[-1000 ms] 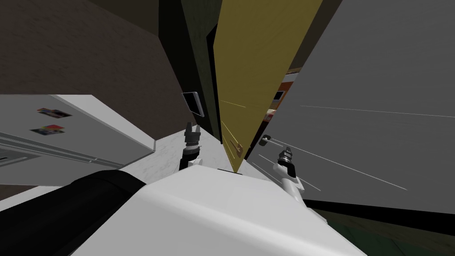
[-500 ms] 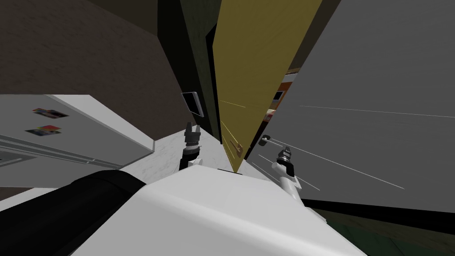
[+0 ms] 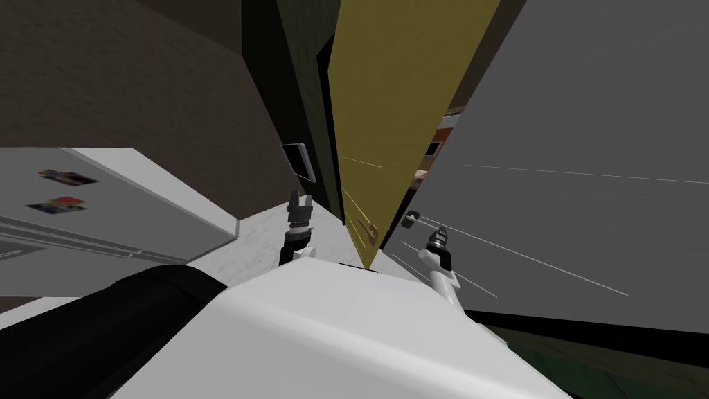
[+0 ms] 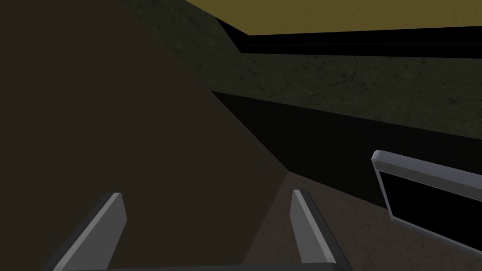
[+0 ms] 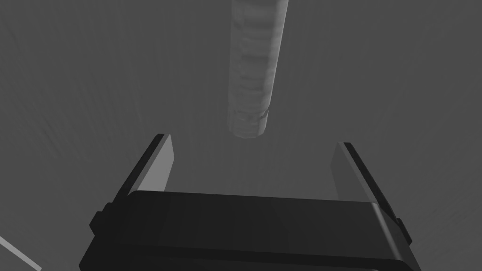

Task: Pull the door open

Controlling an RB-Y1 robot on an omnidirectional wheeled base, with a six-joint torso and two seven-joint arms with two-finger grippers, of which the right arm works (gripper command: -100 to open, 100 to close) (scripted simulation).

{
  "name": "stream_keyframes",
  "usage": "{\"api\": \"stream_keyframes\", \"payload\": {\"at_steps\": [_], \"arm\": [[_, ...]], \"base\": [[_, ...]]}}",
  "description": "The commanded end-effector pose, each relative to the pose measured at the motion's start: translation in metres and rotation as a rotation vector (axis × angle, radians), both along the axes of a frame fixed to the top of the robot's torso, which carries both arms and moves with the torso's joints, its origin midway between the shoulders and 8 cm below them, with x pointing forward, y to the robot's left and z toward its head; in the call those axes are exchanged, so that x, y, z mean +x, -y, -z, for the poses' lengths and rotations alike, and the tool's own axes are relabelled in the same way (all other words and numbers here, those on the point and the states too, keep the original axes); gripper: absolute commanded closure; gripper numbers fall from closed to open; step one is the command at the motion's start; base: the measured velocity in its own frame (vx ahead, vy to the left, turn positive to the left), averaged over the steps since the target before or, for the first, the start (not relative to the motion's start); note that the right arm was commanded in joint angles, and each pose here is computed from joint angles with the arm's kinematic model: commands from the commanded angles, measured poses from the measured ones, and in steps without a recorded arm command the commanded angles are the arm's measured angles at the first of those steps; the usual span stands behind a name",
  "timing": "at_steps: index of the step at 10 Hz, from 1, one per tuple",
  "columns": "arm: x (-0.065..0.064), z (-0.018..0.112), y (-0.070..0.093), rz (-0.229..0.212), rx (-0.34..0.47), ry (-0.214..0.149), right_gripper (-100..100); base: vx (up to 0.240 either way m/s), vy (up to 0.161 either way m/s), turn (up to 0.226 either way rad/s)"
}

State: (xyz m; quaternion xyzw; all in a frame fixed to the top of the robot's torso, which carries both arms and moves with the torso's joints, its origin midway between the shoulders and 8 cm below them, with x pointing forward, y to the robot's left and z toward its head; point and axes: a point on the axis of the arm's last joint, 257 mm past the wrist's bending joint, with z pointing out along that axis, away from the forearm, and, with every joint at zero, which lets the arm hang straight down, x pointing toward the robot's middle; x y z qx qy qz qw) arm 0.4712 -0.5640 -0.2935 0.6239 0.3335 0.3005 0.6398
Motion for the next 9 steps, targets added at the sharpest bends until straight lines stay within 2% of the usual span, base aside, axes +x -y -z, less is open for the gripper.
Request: {"api": "stream_keyframes", "payload": {"at_steps": [1,4,9], "arm": [[0.0027,-0.0007,-0.0037,-0.003,0.001,0.001,-100],[0.0027,-0.0007,-0.0037,-0.003,0.001,0.001,-100],[0.0027,-0.0007,-0.0037,-0.003,0.001,0.001,-100]], "base": [[0.017,-0.019,-0.013],[0.016,-0.011,-0.023],[-0.006,-0.003,0.022]]}}
